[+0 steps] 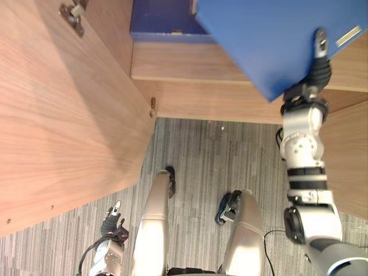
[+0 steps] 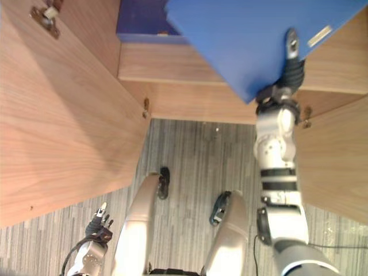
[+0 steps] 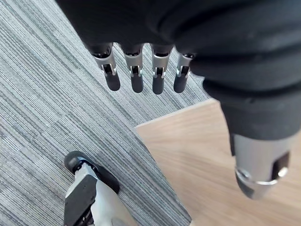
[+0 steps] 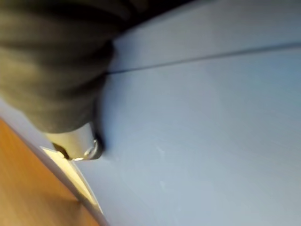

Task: Walk over to the cabinet, pick up the folder, carry it to the office cabinet, place the folder inside the office cabinet, then close the office cabinet door

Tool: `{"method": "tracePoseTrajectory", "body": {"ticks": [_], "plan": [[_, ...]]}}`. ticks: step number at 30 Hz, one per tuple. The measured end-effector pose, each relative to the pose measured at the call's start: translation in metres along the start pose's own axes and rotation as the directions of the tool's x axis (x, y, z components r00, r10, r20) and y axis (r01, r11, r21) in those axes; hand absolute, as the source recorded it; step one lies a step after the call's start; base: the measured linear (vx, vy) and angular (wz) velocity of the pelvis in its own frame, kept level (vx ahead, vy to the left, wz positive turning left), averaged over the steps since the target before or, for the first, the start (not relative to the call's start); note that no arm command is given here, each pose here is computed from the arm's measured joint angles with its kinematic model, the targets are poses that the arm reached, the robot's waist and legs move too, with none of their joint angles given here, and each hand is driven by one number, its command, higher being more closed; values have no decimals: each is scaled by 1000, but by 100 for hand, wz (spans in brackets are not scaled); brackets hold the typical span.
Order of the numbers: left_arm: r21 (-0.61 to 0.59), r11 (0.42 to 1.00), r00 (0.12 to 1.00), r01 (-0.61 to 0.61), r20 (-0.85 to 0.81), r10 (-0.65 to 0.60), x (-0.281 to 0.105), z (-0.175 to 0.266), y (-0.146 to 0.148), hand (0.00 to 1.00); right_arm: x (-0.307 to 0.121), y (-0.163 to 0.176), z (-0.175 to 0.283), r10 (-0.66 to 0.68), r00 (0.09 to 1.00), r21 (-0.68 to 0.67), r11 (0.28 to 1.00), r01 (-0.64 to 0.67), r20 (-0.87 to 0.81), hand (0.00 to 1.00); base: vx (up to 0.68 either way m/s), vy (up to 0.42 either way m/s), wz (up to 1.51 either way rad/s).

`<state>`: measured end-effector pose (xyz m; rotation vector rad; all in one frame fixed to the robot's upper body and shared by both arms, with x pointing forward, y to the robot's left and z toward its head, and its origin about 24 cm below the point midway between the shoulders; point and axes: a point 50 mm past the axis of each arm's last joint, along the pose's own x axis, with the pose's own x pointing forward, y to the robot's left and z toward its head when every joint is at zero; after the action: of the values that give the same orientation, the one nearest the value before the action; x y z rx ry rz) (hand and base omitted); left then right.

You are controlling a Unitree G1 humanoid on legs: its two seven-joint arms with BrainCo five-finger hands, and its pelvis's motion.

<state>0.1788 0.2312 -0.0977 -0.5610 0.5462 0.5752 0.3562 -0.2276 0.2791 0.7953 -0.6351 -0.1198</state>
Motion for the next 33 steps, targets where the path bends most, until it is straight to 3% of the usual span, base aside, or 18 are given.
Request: {"method": "tracePoseTrajectory", "body": {"ticks": [6,12,19,31,32,33], "plan": [[-9,999,999,40,-14,-40,-4,-6,-16,0,50,31,53,-86,993,235,970,65,81,100,2,13,14],[-68,997,999,38,0,-38,-7,-5,-33,0,69,36,66,-247,969,471,855,219,-3,100,-6,-13,11],[-104,994,999,29,28,-26,-10,0,-44,0,73,22,67,-355,931,493,796,350,-89,100,-3,-54,14],[-120,992,999,32,45,-26,-11,6,-46,0,79,32,92,-341,939,485,814,320,-48,100,34,-73,6],[-125,992,999,28,45,-23,-11,7,-46,0,80,35,92,-334,942,466,827,315,-44,0,64,-82,1],[-133,991,999,22,45,-16,-11,7,-44,0,80,38,92,-326,945,450,838,308,-40,0,66,-83,1]]}}
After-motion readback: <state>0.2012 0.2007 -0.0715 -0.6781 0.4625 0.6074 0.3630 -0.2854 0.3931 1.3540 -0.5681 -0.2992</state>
